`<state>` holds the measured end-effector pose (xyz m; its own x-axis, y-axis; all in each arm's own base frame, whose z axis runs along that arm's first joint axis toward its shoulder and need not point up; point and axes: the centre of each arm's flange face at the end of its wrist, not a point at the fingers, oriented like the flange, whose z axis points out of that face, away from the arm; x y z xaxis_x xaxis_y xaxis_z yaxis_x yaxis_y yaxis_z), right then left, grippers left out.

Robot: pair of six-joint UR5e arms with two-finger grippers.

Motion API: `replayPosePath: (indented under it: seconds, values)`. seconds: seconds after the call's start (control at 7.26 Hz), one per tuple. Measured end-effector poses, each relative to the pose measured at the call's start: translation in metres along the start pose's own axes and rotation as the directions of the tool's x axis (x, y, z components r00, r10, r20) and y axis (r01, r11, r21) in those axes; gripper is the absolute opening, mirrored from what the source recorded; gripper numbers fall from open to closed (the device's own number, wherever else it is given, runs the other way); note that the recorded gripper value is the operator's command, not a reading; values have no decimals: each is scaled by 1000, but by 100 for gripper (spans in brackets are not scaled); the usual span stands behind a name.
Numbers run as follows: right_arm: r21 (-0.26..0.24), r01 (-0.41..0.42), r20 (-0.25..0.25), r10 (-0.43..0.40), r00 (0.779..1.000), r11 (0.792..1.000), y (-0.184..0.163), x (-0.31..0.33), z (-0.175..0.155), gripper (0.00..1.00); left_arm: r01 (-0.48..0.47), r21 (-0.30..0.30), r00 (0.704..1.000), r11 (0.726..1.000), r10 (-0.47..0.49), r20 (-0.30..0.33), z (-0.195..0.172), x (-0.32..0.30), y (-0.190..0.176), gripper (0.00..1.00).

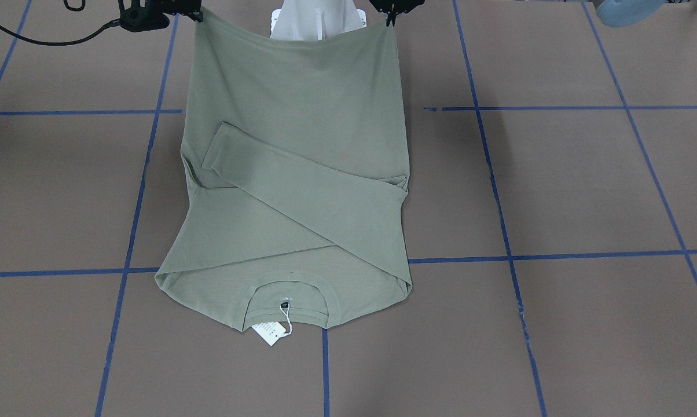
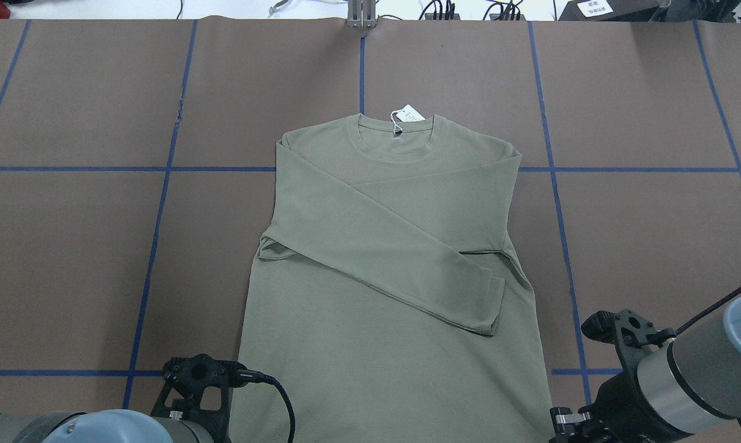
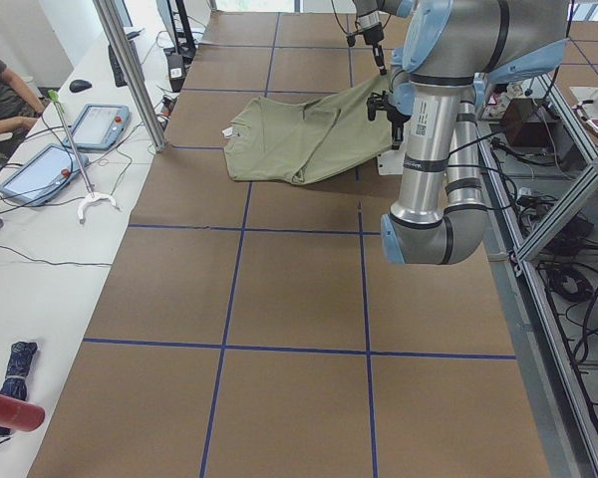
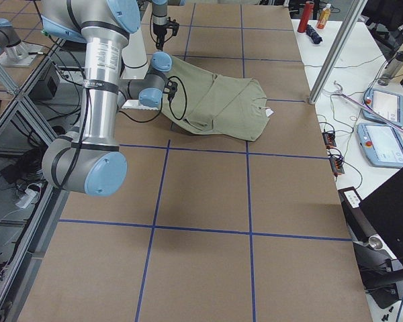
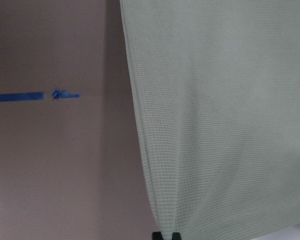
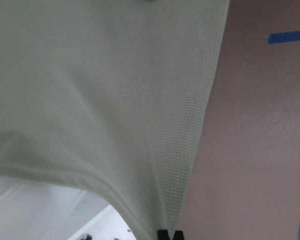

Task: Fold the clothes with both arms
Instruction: 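Lift the hem with both grippers and carry it toward the collar, then lay the hem down near the collar with both grippers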

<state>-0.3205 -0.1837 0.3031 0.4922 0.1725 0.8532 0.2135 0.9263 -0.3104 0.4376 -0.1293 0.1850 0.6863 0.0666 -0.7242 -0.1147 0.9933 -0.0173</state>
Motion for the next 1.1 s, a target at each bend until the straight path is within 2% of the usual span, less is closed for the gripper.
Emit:
replayPosePath:
  seconds: [0.28, 0.55, 0.83, 1.1]
  values:
    - [123, -42, 43, 37, 998, 992, -38, 7, -36, 0, -26, 66, 1000, 997, 26, 4, -10, -7, -39, 0]
    - [229, -42, 64, 28, 998, 973, -79, 14, -62, 0, -34, 153, 999, 988, 32, 20, -30, -19, -107, 0]
    - [339, -77, 106, 43, 993, 938, -139, 8, -90, 0, 6, 243, 1000, 970, -10, 16, -51, -27, -186, 0]
    - [421, -67, 110, 22, 994, 904, -214, 6, -124, 0, 35, 310, 999, 950, -38, 4, -46, -32, -258, 0]
